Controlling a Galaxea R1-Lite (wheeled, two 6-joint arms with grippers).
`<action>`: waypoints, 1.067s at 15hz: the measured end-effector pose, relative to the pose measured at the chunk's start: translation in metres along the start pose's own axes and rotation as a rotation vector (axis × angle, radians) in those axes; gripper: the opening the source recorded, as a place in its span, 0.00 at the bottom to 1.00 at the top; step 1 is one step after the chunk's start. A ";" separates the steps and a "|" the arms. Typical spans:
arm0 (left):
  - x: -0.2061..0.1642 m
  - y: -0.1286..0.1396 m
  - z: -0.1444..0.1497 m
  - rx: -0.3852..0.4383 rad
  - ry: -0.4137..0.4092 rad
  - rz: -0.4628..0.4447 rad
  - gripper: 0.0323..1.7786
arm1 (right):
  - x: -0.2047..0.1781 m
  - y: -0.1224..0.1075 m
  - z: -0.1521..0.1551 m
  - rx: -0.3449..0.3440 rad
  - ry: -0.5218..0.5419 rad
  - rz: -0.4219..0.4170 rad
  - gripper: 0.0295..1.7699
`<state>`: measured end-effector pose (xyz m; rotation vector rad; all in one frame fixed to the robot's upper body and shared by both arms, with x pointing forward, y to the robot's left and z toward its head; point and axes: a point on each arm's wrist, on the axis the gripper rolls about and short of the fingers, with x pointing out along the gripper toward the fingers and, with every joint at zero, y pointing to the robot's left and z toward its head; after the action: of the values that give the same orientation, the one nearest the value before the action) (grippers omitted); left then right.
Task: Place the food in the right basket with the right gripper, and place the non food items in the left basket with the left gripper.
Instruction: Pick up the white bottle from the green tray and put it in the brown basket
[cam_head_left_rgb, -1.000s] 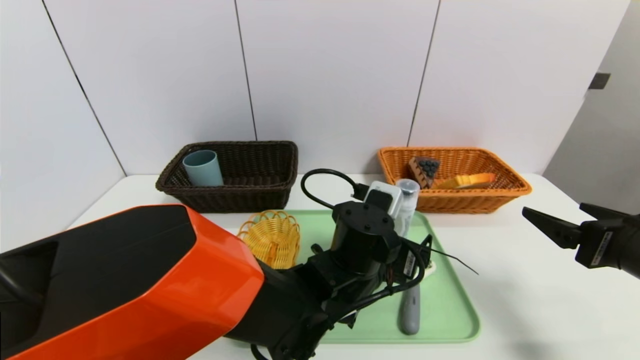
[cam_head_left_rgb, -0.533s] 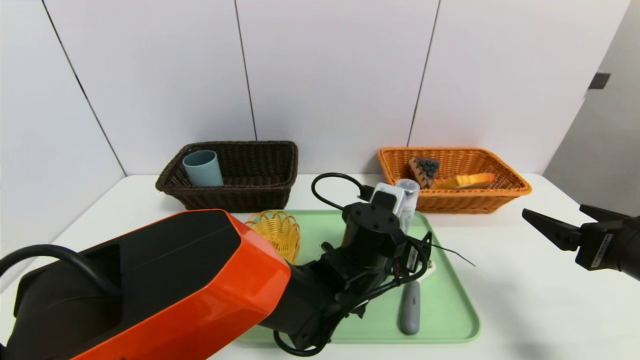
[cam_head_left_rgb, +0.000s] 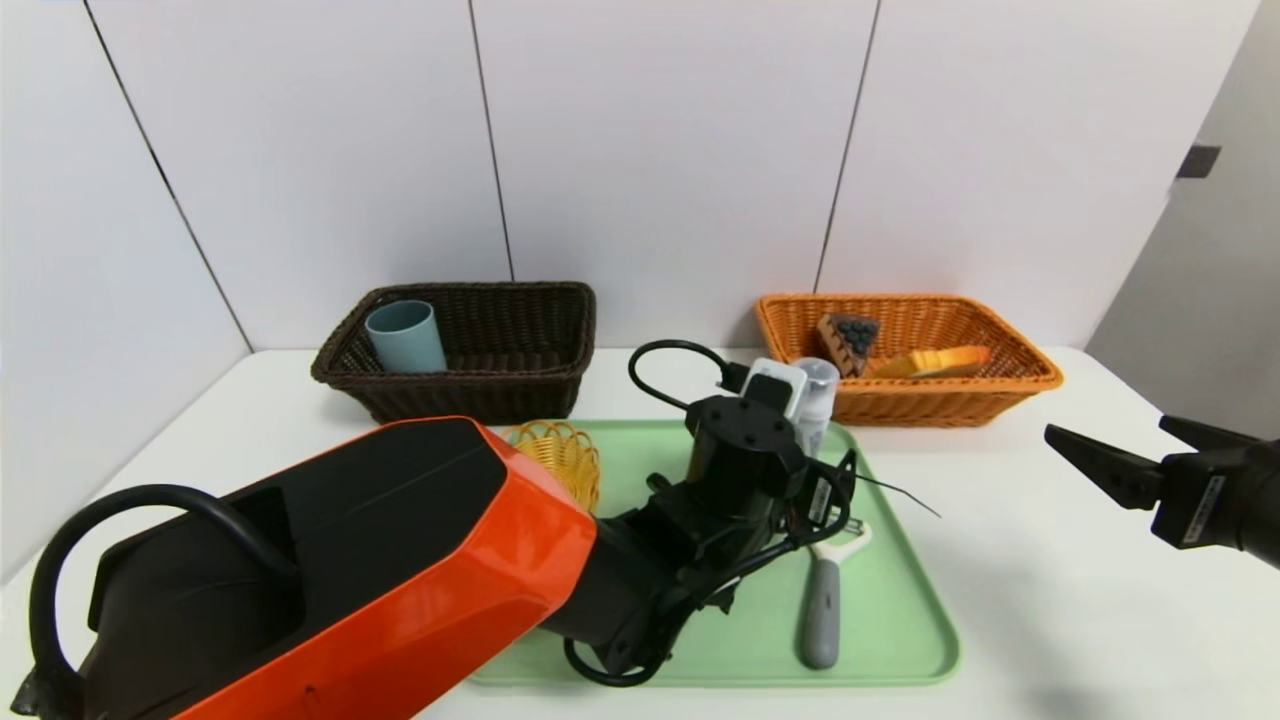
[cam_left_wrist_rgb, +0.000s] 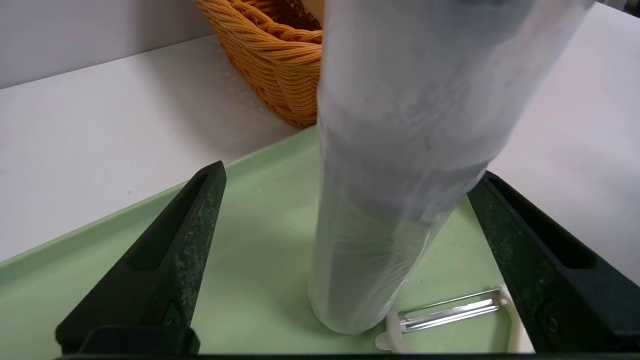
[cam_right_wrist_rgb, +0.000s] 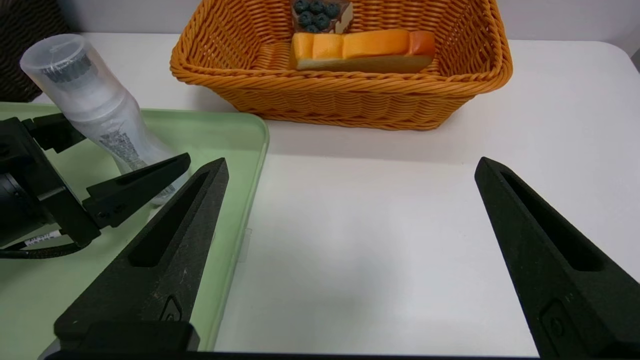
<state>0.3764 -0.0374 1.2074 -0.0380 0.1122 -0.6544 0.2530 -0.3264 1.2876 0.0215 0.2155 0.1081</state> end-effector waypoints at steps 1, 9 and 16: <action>0.001 0.000 -0.001 -0.001 -0.002 0.000 0.95 | 0.000 0.000 -0.001 -0.001 0.002 0.000 0.96; 0.005 0.000 -0.001 -0.002 -0.009 0.002 0.50 | -0.003 0.000 -0.005 -0.005 0.008 0.000 0.96; 0.003 0.003 0.005 -0.005 -0.018 0.008 0.34 | -0.004 0.000 -0.006 -0.004 0.009 -0.001 0.96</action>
<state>0.3814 -0.0375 1.2121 -0.0479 0.0964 -0.6456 0.2475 -0.3267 1.2831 0.0168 0.2240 0.1081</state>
